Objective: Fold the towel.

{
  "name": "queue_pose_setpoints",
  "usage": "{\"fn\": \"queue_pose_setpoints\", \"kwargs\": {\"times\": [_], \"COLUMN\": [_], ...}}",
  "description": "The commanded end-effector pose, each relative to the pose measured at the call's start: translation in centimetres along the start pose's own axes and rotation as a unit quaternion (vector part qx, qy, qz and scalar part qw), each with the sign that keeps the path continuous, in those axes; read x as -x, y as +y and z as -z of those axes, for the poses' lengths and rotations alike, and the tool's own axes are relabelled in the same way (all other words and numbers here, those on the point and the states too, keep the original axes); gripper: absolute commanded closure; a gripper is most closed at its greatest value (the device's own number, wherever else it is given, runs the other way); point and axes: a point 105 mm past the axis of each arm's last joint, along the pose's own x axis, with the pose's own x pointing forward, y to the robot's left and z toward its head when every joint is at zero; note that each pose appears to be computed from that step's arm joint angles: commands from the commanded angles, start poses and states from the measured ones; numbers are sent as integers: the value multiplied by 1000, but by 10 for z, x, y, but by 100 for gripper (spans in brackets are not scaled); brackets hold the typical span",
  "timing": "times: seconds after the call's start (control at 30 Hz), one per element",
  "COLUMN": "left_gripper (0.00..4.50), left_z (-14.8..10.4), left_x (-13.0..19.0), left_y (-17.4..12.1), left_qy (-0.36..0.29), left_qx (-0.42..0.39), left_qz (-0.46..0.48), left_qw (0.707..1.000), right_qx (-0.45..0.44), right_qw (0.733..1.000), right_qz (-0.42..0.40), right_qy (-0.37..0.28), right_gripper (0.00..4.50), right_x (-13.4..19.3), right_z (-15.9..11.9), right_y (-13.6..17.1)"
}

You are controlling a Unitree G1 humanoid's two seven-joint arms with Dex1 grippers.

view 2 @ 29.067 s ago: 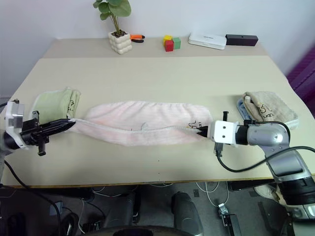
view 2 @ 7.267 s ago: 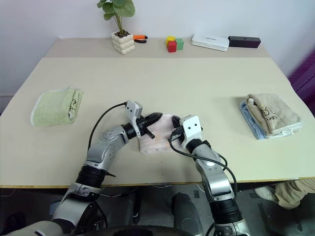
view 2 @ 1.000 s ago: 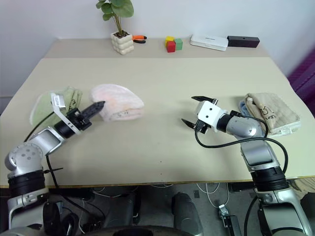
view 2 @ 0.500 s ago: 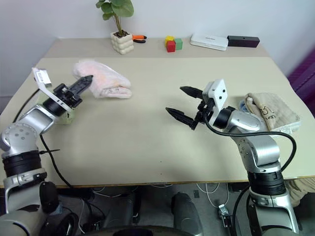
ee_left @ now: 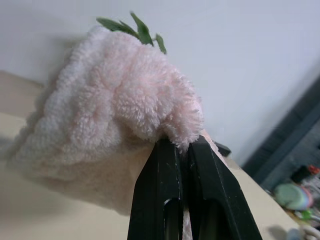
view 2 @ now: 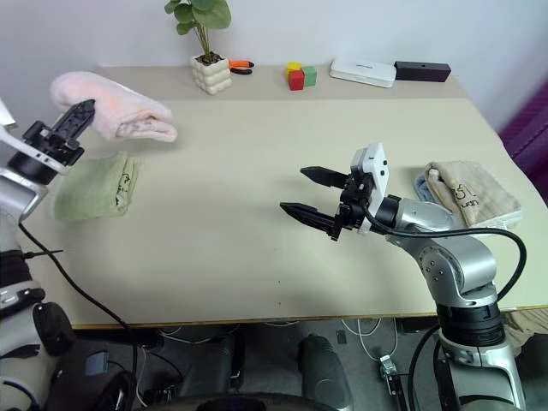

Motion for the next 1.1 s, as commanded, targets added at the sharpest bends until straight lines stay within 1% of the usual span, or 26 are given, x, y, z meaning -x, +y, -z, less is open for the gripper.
{"fn": "queue_pose_setpoints", "kwargs": {"times": [0.03,0.13,0.3,0.43,0.5,0.57,0.67,0.73,0.8,0.87,0.93,1.1], "left_gripper": [442,442,442,442,442,442,442,442,442,442,442,442], "left_z": [-24,-25,-24,-41,-41,-37,-22,-13,0,22,33,33], "left_x": [12,17,31,25,26,30,46,55,62,71,79,91], "left_y": [-2,6,29,37,43,51,61,64,66,70,71,65], "left_qy": [-35,-34,-46,-78,-82,-82,-88,-91,-77,-50,-40,-55], "left_qx": [-32,-37,-46,-50,-47,-45,-39,-20,-13,12,26,51], "left_qz": [4,-4,-29,-33,-37,-45,-51,-59,-71,-87,-97,-119], "left_qw": [999,999,997,995,995,995,994,994,994,995,994,990], "right_qx": [18,21,24,24,25,26,29,31,33,35,38,43], "right_qw": [1000,1000,1000,1000,1000,1000,1000,999,999,999,999,999], "right_qz": [-7,-11,-17,-18,-17,-15,-7,-1,3,6,7,7], "right_qy": [-7,-3,-2,2,2,1,7,11,15,16,17,22], "right_gripper": [0,0,0,0,0,0,0,0,0,0,0,0], "right_x": [0,-2,-4,-4,-4,-4,-1,1,3,5,5,4], "right_z": [-8,-7,-8,-7,-7,-8,-6,-5,-4,-5,-6,-5], "right_y": [-1,-2,-4,-4,-4,-3,-4,-4,-4,-4,-4,-5]}}
